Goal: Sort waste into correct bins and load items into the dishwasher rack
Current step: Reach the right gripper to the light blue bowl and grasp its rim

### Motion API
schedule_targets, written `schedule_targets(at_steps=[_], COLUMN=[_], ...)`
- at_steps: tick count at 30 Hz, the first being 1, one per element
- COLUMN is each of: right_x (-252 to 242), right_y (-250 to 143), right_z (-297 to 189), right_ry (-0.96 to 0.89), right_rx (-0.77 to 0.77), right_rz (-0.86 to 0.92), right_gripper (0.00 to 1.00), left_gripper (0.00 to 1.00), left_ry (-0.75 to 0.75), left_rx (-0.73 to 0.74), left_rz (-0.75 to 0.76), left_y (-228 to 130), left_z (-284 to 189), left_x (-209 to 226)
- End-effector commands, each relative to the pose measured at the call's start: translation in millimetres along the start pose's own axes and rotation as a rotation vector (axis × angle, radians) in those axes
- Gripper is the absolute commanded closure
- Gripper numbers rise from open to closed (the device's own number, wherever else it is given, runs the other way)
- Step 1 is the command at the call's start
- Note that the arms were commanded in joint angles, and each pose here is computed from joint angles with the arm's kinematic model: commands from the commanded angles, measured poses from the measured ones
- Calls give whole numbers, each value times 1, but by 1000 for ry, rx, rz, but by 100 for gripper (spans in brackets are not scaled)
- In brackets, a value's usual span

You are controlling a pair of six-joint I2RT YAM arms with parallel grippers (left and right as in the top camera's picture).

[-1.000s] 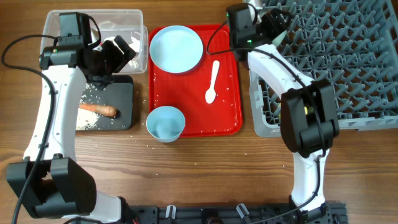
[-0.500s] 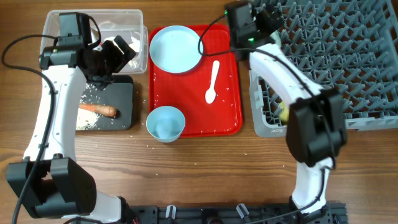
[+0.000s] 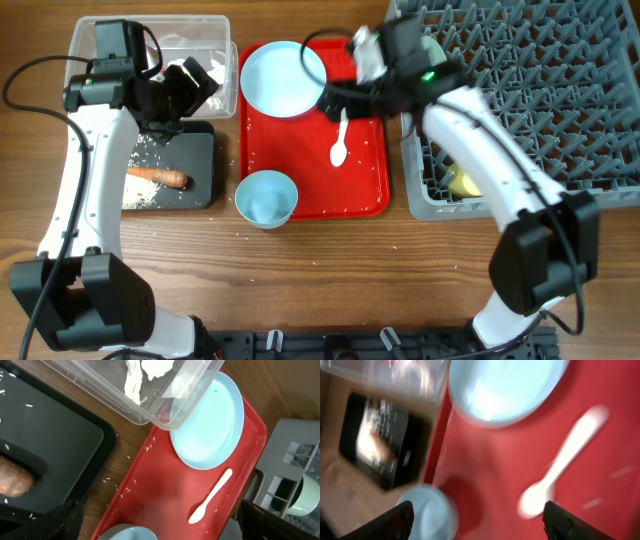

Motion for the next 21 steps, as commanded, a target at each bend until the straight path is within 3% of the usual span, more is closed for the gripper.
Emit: schedule_targets(at_steps=[1,7,13,18,21], right_x=[3,15,10,7,6], right_y=[-51,-96,-125,-127,-126], right_z=[43,75,106,112,111], right_ry=[-27,-87,-170,-167,-169], right_rx=[131,150,221,239,234], right_rz=[253,294,321,335,337], right_gripper=[28,38,55,76,94], left_gripper=[0,0,0,0,0], left_ry=[-1,-1,-1,-1,-1], left_rx=[-12,-12,-12,-12,-12], left_rz=[5,5,5,5,5], left_y=[2,2,2,2,2], left_z=[-3,-3,-3,-3,-3], left_x=[0,0,0,0,0])
Point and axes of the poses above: each gripper's point midway between its finger pads, its own z axis out along the fingers, its own x axis along the line the jaws close on, y = z × x, the point moved 8 cm from there along -z, back along the fingers, and after that the axes turned 14 degrees about z, right-handed, at the moved point
